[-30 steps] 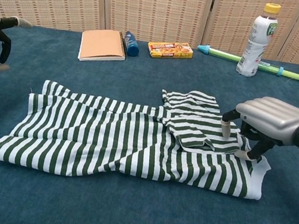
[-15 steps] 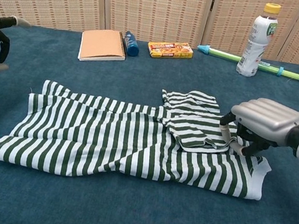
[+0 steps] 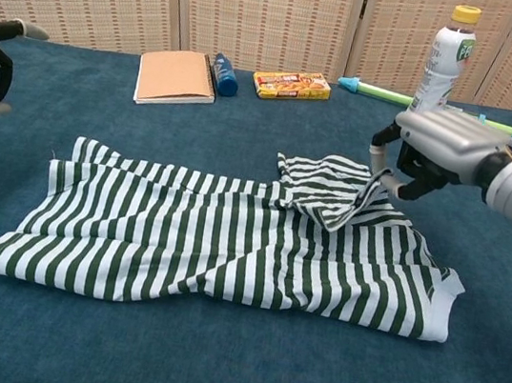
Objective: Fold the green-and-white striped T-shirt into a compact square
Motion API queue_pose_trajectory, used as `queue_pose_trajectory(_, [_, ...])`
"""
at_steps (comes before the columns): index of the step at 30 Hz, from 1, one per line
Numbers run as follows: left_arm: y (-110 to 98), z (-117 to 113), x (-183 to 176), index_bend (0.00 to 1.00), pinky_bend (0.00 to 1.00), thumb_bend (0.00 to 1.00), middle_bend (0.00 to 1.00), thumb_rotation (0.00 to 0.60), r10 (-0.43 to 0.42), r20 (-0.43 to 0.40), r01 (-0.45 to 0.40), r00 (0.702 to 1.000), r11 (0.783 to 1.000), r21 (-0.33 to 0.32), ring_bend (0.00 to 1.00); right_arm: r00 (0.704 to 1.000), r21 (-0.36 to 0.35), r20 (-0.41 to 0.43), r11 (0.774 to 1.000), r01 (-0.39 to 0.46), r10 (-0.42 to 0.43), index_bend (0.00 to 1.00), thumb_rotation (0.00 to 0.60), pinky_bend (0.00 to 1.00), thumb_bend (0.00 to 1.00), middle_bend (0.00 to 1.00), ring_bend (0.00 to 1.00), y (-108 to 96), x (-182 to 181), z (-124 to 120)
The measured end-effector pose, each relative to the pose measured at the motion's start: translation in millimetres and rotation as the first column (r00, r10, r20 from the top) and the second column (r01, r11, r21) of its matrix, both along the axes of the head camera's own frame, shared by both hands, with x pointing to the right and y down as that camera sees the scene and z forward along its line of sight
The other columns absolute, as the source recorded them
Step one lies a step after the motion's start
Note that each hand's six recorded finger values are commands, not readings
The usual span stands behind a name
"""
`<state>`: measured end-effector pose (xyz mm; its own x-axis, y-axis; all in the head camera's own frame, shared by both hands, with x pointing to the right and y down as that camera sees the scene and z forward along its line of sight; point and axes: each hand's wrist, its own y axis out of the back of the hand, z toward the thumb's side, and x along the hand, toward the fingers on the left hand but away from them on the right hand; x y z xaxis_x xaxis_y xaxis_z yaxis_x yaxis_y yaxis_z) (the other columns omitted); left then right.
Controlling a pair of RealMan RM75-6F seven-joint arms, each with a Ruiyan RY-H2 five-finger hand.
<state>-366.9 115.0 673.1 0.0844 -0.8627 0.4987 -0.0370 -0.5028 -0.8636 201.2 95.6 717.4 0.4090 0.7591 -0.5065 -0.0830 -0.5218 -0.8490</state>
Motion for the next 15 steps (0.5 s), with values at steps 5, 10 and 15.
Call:
queue_pose_trajectory(5, [3,-1,-1,0.0,0.94,0.36,0.61,0.6,0.002,-0.001,-0.002,1.0,1.0,-0.002,0.66,0.999,0.014,-0.011,0.999,-0.05,0.05,0.56,0.6,1.0,0.51,0.99,1.0,-19,-9,8])
queue_pose_trajectory(10, [4,-2,-4,0.0,0.94,0.36,0.61,0.6,-0.001,0.002,0.001,1.0,1.0,-0.004,0.66,0.996,0.011,-0.041,0.997,-0.078,0.079,0.56,0.6,1.0,0.51,0.99,1.0,-31,-14,21])
queue_pose_trajectory(15, [6,-1,-8,0.0,0.94,0.36,0.61,0.6,-0.008,0.007,0.008,1.0,1.0,-0.01,0.66,0.992,0.003,-0.071,0.994,-0.107,0.107,0.48,0.6,1.0,0.5,0.98,1.0,-42,-19,33])
